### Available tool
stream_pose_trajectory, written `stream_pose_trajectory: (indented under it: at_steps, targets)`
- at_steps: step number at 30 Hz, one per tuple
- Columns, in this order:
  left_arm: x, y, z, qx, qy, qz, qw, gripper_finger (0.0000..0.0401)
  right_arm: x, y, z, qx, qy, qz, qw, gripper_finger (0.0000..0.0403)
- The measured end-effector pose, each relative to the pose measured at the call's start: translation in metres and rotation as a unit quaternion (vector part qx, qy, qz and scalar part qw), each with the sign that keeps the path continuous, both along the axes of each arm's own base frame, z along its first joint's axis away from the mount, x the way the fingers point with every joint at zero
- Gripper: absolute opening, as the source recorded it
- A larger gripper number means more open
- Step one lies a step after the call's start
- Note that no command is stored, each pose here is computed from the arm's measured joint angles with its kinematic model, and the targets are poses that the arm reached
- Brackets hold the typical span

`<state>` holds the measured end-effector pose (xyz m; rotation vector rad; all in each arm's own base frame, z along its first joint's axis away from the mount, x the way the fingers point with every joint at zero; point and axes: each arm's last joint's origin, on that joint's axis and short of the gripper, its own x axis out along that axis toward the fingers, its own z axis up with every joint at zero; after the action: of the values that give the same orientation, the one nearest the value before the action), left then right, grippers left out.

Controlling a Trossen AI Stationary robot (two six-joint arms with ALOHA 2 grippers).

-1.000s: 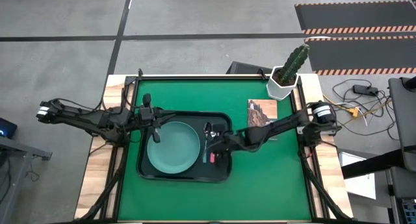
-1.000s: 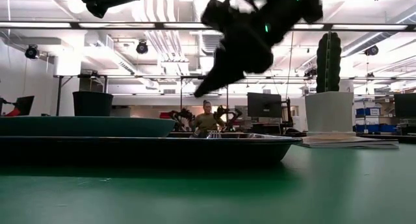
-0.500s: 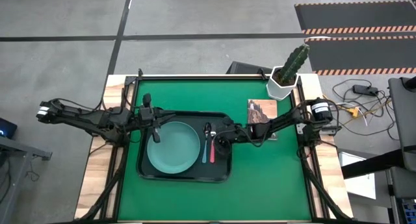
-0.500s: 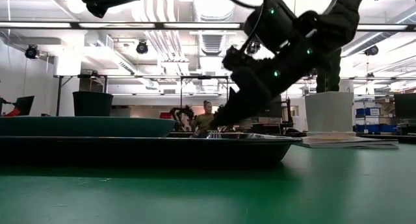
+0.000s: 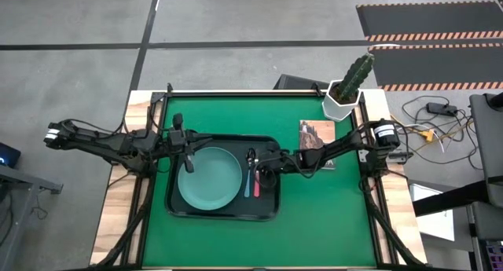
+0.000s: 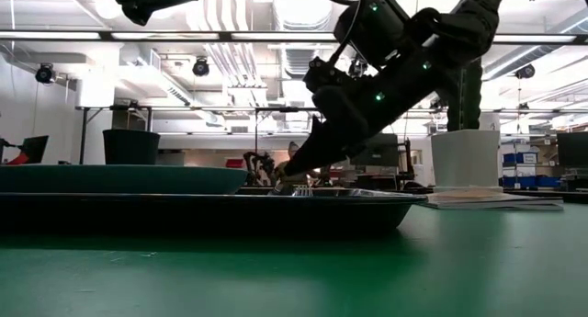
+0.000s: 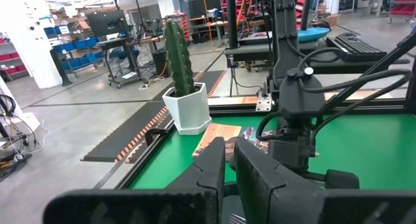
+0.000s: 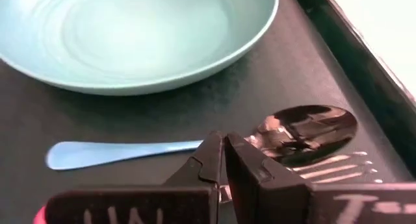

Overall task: Pick and place plate/cup/fork/spoon on tray
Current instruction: Adjust the pink fork on the black serving tray

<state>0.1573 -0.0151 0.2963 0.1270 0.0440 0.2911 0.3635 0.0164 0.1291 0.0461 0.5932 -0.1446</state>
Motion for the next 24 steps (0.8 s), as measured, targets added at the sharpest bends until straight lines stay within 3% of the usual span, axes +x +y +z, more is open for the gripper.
stream_pose_trajectory:
  at_steps: [9,24]
  targets:
    - [0.0000,0.0001,0.0000,0.000,0.000,0.000,1.000,0.0017,-0.0059,-0.0012,-0.0072,-0.012,0.029,-0.007,0.999,0.0009]
    - [0.0000,0.0001,0.0000,0.000,0.000,0.000,1.000,0.0017,-0.0050,-0.0011,-0.0059,-0.007,0.019,-0.011,1.000,0.0009]
